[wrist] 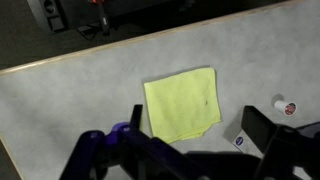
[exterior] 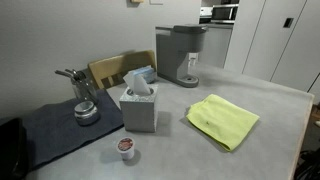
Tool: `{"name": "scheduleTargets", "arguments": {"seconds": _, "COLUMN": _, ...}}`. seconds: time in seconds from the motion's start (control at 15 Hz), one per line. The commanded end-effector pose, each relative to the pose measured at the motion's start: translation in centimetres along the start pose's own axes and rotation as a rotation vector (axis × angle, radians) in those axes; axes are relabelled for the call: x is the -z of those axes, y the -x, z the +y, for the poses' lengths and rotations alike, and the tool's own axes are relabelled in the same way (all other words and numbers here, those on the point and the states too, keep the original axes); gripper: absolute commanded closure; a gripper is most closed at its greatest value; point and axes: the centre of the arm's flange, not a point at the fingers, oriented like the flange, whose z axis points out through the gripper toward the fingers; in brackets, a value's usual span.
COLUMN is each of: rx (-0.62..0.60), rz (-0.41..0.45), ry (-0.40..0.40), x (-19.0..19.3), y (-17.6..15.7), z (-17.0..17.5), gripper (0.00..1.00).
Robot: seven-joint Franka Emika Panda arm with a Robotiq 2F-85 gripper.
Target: Unfold the yellow towel once
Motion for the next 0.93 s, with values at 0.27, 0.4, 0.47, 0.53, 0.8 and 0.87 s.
{"name": "scheduleTargets", "arguments": {"seconds": 0.27, "rx": 0.038, "rz": -0.006, "ry": 0.022, "x": -1.3, "y": -0.7, "z": -0.8, "gripper": 0.0}}
{"name": "scheduleTargets", "arguments": {"seconds": 0.4, "rx": 0.073, "rz": -0.032, "ry": 0.022, "x": -2.5, "y": -1.4, "z": -1.2, "gripper": 0.0}}
{"name": "scheduleTargets", "arguments": {"seconds": 0.47, "rx": 0.087, "rz": -0.045, "ry": 0.024, "x": -3.2, "y": -1.9, "z": -1.3, "gripper": 0.0}}
{"name": "scheduleTargets", "arguments": {"seconds": 0.53, "rx": 0.106, "rz": -0.063, "ry": 0.023, "x": -4.1, "y": -2.4, "z": -1.4, "gripper": 0.0}}
{"name": "scheduleTargets", "arguments": {"seconds": 0.8, "rx": 0.174, "rz": -0.154, "ry": -0.007, "x": -7.8, "y": -4.2, "z": -1.7, "gripper": 0.0}}
{"name": "scheduleTargets", "arguments": {"seconds": 0.87, "rx": 0.192, "rz": -0.182, "ry": -0.027, "x": -8.9, "y": -4.7, "z": -1.7, "gripper": 0.0}}
